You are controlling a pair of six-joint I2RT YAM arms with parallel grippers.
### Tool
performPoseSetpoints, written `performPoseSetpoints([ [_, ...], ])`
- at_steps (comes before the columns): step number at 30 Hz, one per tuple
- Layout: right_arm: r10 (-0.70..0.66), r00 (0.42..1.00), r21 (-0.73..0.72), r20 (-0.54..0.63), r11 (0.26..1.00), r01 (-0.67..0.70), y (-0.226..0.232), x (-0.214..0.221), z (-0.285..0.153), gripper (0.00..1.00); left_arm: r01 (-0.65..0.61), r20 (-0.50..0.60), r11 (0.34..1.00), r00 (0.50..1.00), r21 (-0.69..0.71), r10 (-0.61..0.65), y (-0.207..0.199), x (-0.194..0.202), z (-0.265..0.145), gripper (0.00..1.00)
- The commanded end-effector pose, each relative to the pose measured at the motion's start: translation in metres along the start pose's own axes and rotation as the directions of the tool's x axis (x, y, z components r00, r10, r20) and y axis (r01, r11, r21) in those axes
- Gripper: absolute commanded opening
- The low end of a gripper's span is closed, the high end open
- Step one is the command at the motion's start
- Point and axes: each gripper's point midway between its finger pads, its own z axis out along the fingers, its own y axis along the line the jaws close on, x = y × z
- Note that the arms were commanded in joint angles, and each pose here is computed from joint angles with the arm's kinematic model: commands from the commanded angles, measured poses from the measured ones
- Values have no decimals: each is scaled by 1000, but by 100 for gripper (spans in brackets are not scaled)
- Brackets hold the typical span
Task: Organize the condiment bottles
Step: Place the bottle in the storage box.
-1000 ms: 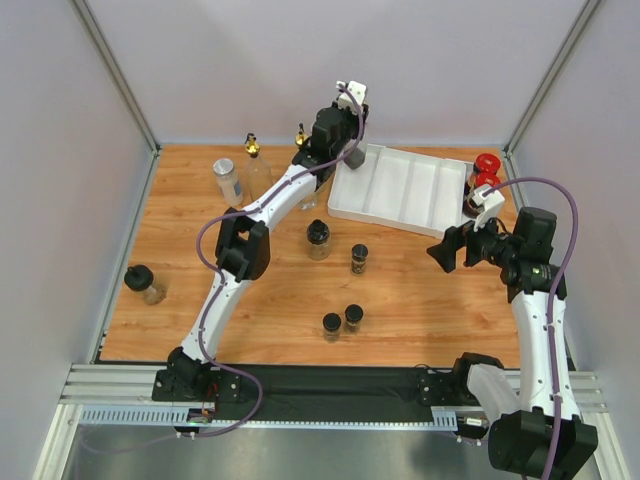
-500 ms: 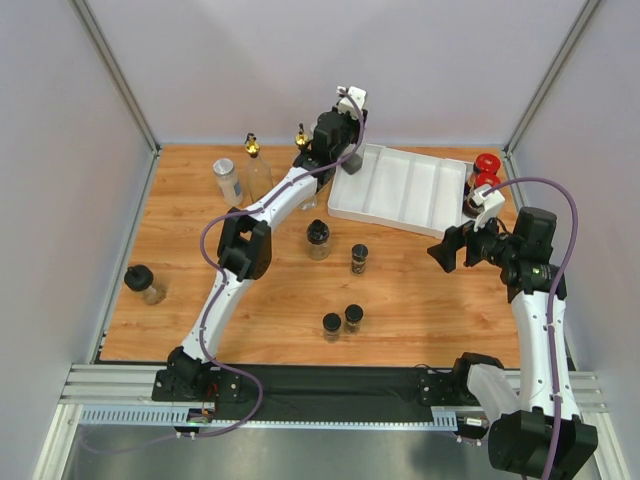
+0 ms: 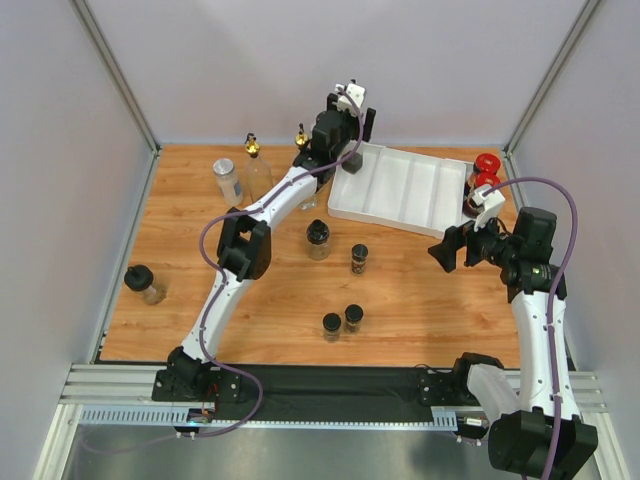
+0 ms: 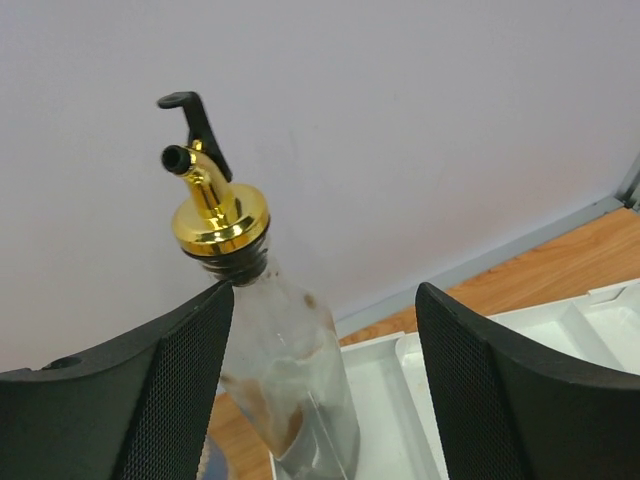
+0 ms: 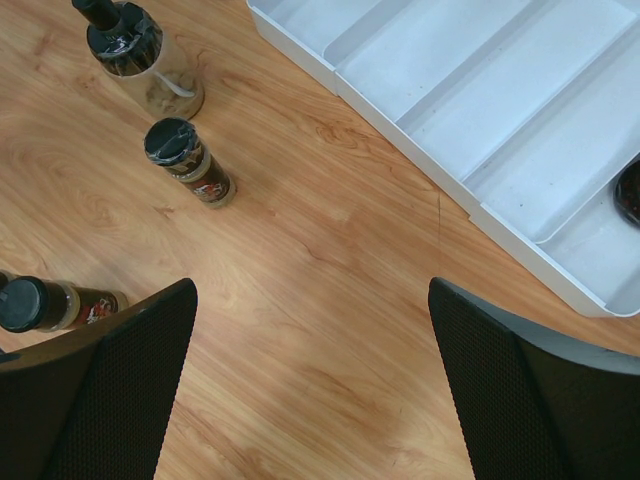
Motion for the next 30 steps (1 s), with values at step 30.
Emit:
performPoseSetpoints([
  [30,-84,995,12,56,996,84,5,-18,-11,100,95,165,987,979,127,-115,-19,-203,-93,81],
])
